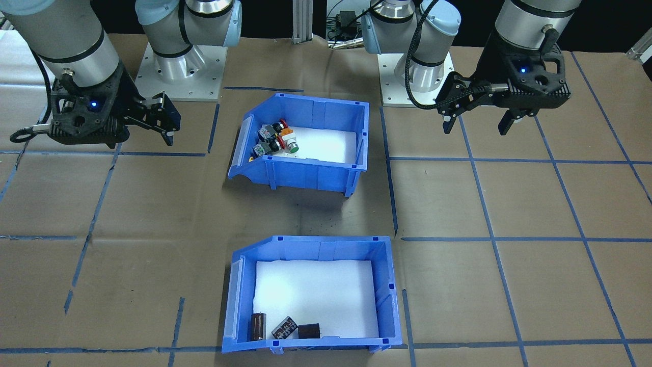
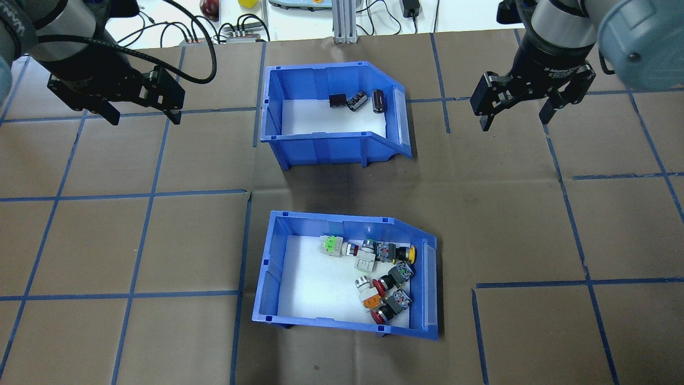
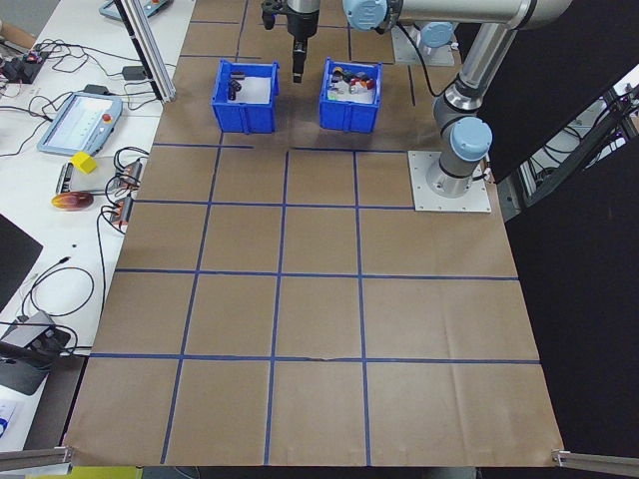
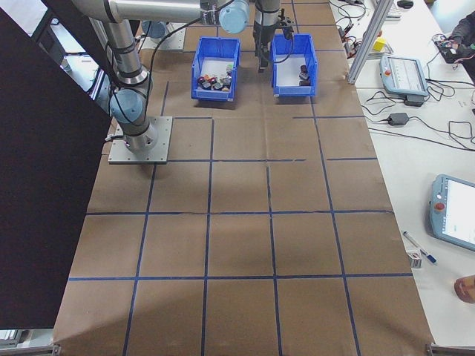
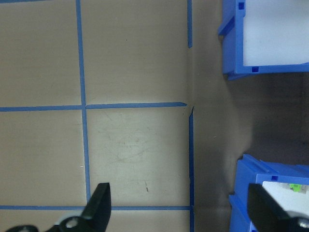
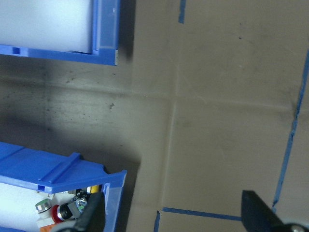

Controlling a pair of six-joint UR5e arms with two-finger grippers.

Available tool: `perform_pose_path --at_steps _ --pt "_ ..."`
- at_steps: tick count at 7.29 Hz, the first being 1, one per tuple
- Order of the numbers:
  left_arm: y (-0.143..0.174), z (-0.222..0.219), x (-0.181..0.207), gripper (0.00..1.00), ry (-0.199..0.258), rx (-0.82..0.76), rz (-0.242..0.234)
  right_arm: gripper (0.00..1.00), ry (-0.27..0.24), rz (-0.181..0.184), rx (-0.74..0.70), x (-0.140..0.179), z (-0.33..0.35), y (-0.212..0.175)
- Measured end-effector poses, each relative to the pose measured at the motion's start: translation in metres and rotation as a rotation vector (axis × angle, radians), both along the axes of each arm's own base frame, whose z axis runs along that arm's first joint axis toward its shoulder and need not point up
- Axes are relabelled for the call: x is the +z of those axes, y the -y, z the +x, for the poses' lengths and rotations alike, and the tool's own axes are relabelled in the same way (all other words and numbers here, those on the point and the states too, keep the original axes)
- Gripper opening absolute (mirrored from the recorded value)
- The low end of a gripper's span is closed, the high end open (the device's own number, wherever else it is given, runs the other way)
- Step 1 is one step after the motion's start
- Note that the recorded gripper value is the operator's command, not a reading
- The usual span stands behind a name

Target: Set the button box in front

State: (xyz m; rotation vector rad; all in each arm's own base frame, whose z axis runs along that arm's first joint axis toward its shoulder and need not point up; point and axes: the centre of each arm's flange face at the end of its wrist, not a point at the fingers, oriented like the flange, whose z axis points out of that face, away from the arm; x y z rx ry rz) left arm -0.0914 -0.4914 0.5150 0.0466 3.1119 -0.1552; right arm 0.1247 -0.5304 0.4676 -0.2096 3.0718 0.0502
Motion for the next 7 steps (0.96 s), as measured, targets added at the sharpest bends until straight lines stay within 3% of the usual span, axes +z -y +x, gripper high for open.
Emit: perform_pose_path --at_steps 2,4,6,7 --pt "0.006 0.001 0.0 0.99 0.0 0.0 0.001 1.0 0.071 -0.022 0.185 -0.006 0.017 0.03" --pt "0.003 -0.002 0.0 0.99 -0.004 0.007 -0.001 1.0 0.083 -0.021 0.395 -0.025 0.059 0.059" --pt "-0.02 -0.011 -0.004 0.99 -0.019 0.082 0.014 1.0 0.009 -0.047 0.661 -0.041 0.124 0.087" --pt "-0.047 -0.017 -0.014 0.99 -0.037 0.158 0.028 1.0 -0.03 -0.06 0.785 -0.046 0.159 0.094"
